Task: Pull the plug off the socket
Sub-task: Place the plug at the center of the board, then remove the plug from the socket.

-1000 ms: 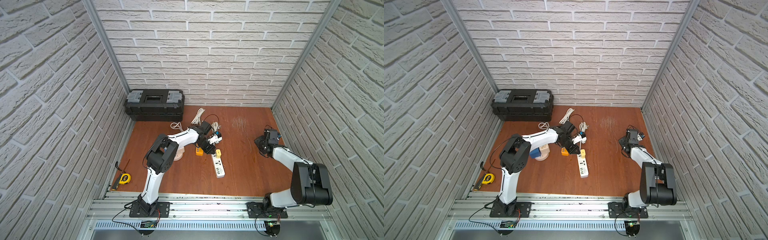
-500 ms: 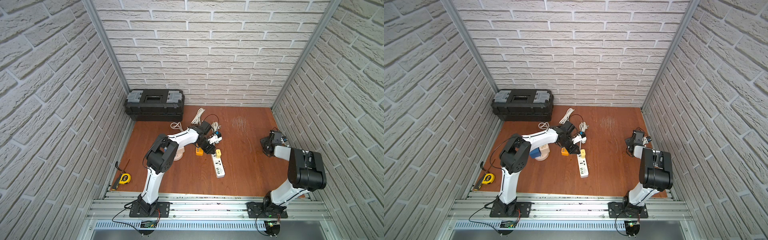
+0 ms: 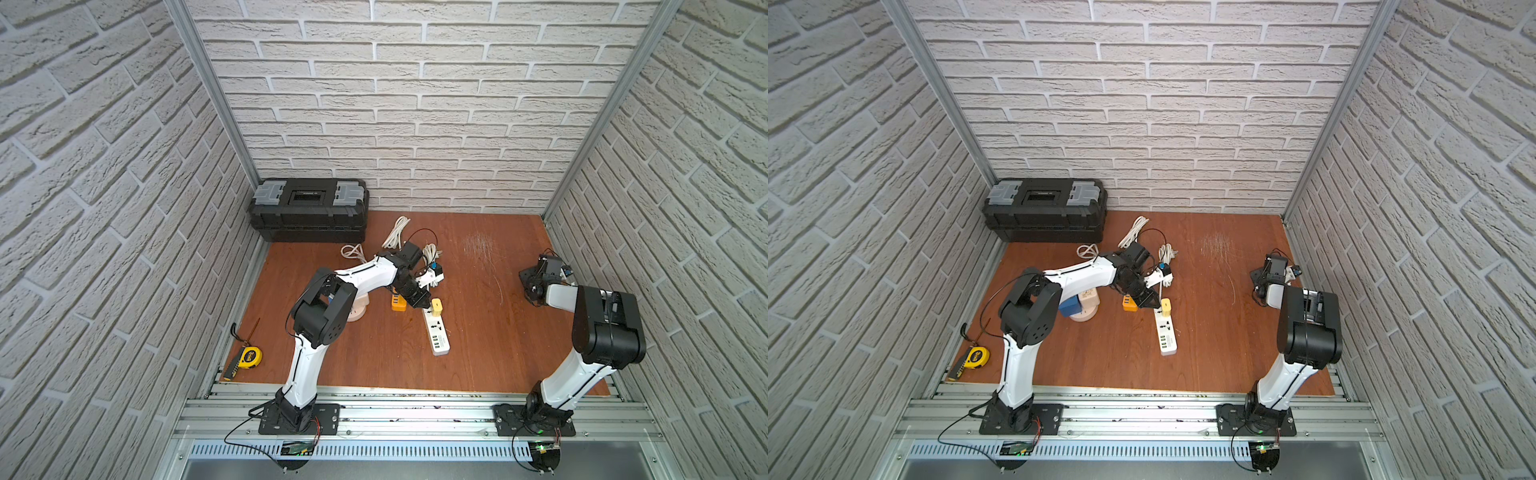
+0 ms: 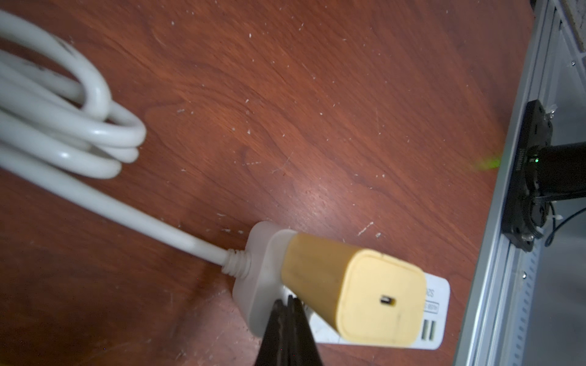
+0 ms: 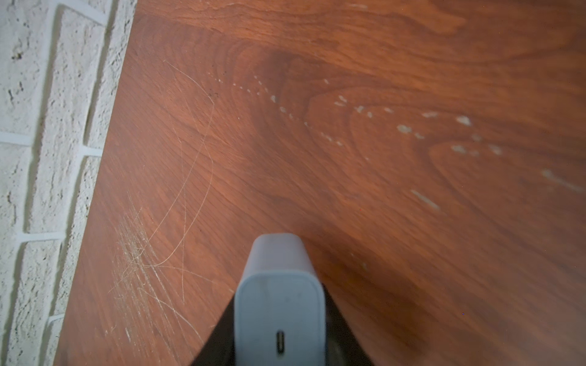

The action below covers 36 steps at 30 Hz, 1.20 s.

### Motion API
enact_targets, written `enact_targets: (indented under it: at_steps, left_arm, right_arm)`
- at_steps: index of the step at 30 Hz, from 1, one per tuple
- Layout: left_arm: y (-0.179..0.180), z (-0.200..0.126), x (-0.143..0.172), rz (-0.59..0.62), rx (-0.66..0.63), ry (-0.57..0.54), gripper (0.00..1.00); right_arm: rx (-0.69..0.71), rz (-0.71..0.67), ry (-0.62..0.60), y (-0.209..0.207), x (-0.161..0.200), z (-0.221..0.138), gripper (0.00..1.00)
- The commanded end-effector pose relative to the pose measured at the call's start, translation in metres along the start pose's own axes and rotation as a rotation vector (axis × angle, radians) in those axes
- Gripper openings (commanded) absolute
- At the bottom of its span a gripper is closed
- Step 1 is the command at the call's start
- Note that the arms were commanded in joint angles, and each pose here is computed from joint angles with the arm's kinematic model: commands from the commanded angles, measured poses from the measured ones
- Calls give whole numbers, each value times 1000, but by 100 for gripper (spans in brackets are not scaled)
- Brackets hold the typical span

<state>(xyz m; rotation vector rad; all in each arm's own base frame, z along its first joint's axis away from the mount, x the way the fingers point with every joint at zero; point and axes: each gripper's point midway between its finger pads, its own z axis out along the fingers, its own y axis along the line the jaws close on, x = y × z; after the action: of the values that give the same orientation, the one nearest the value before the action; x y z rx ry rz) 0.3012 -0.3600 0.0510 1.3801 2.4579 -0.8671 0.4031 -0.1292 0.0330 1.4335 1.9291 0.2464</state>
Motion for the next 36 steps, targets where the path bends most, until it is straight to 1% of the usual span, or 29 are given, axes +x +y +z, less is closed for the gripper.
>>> enact_targets:
  at_steps: [1, 3, 5, 7, 9, 14, 21, 25, 30, 36]
  left_arm:
    - [28, 30, 53, -78, -74, 161, 0]
    - [28, 30, 52, -77, -74, 160, 0]
    - [29, 31, 53, -79, -73, 162, 0]
    - [29, 31, 53, -81, -73, 162, 0]
    - [29, 31, 54, -80, -73, 163, 0]
    - [28, 30, 54, -77, -75, 160, 0]
    - [29, 30, 54, -76, -79, 161, 0]
    - [29, 30, 52, -75, -79, 157, 0]
    - [29, 30, 53, -74, -79, 159, 0]
    - [29, 29, 53, -74, -80, 159, 0]
  right_arm:
    - [13, -59, -6, -5, -1, -21, 61]
    - [11, -88, -10, -4, -3, -31, 71]
    - [15, -117, -7, -5, -3, -41, 79]
    - [13, -143, 0, -6, -2, -50, 82]
    - [8, -164, 12, -6, 0, -61, 83]
    - [-52, -234, 44, -1, 8, -102, 82]
    - [-185, -446, 93, 18, 34, -177, 77]
    - [-283, -557, 145, 25, 59, -209, 72]
    - [-346, -670, 256, 22, 100, -226, 67]
    - [-380, -804, 385, 18, 148, -230, 65]
